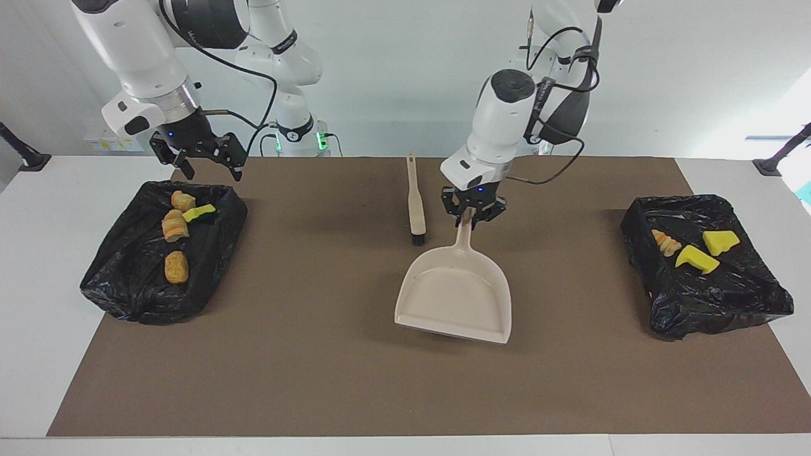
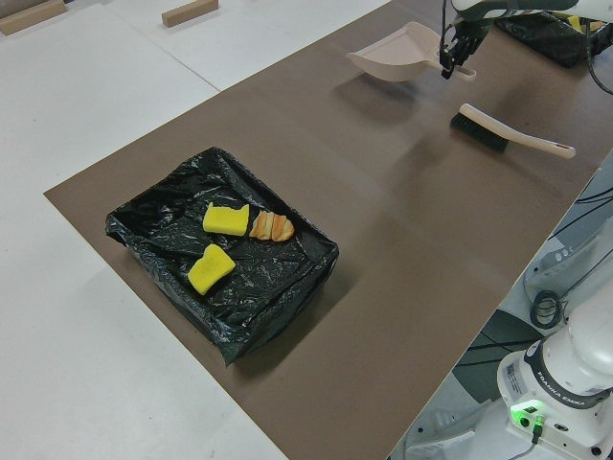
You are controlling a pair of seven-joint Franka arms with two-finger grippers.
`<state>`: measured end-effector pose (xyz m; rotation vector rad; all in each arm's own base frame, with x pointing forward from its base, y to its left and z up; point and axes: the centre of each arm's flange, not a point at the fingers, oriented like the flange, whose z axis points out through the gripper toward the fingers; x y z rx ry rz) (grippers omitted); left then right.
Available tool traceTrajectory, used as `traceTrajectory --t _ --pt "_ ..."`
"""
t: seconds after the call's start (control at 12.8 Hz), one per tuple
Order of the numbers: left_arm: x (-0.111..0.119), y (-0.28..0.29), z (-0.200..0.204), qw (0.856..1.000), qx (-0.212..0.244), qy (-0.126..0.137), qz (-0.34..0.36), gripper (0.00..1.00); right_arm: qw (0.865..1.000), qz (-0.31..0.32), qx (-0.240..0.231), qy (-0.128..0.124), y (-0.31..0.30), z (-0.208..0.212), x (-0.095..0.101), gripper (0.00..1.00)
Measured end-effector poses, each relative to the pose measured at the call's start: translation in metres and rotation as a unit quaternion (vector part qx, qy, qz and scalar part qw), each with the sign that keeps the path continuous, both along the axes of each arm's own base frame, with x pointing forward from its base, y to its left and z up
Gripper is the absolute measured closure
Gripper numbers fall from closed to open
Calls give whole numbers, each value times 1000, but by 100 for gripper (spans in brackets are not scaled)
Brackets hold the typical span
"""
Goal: Sweep and dump trash in bin
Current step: 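Bring the empty dustpan back to the table center with the left gripper, then lower the dustpan onto the table and open the left gripper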
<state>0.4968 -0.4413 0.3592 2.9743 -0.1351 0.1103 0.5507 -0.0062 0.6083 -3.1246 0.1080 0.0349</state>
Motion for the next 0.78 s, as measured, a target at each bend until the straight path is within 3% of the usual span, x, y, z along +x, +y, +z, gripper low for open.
traceTrajectory --t 0.47,0.63,0.78 --pt "12 -13 -11 1000 -5 1 8 69 1000 0 0 0 0 0 0 0" --pt "14 -12 -7 1000 -5 0 9 63 1000 0 0 0 0 0 0 0" --pt "17 -8 1 1000 1 5 11 44 1000 0 0 0 0 0 0 0"
